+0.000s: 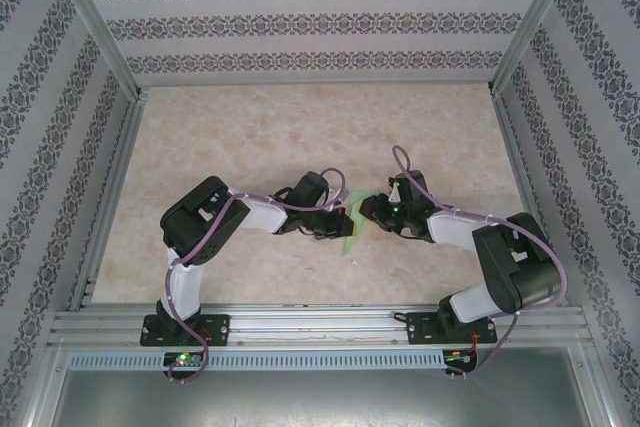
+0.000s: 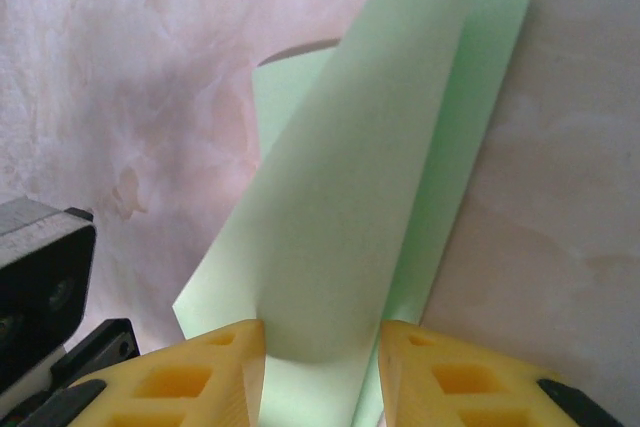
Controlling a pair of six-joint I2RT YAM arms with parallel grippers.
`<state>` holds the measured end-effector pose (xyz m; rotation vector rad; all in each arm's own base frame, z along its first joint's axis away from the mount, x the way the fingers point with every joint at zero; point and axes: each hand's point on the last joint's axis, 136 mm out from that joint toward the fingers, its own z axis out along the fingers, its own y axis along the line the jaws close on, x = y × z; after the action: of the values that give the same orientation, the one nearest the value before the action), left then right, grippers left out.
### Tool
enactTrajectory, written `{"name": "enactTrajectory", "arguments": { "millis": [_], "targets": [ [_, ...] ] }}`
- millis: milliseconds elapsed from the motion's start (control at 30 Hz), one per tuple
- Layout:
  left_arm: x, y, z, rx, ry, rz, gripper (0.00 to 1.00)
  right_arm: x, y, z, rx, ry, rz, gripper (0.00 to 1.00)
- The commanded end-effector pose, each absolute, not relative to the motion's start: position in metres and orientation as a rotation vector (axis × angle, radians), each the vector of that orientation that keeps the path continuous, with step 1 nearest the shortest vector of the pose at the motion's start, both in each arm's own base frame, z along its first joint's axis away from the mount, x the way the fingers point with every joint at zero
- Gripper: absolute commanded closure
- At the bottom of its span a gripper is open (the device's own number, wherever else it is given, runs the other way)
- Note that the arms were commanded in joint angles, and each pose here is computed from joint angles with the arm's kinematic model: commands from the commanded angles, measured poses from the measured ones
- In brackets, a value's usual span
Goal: Fold a paper plane with a square sheet of paper (fold left side to right side)
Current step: Fold the wing for the fifth time at the center of the table.
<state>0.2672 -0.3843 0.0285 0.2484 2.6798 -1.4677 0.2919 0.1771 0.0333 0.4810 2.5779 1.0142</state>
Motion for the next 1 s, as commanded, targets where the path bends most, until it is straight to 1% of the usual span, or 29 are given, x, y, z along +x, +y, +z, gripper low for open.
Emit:
{"name": "enactTrajectory", "arguments": {
  "millis": [0, 167, 400, 533, 700, 833, 967],
  "targets": [
    [0.272, -0.38, 0.022, 0.219, 2.675, -1.494, 1.0, 0.301, 0.183, 0.038, 0.461, 2.557, 1.014, 0.64],
    [0.272, -0.38, 0.021, 0.214, 2.674, -1.499, 0.99, 0.301, 0.183, 0.031, 0.472, 2.576, 1.0, 0.64],
    [0.272, -0.381, 0.021, 0.209, 2.672, -1.511, 0.94, 0.301, 0.186, 0.019, 0.478, 2.619, 0.973, 0.64],
    [0.273, -0.382, 0.025, 0.207, 2.658, -1.521, 0.88, 0.297, 0.183, 0.007, 0.495, 2.667, 0.92, 0.67],
    [0.273, -0.377, 0.032, 0.217, 2.657, -1.491, 0.78, 0.29, 0.18, -0.007, 0.505, 2.718, 0.878, 0.68],
    [0.28, -0.366, 0.041, 0.187, 2.636, -1.473, 0.7, 0.29, 0.18, -0.01, 0.497, 2.724, 0.878, 0.68],
    [0.29, -0.359, 0.05, 0.164, 2.609, -1.483, 0.65, 0.293, 0.182, -0.007, 0.485, 2.718, 0.886, 0.68]
  ]
}}
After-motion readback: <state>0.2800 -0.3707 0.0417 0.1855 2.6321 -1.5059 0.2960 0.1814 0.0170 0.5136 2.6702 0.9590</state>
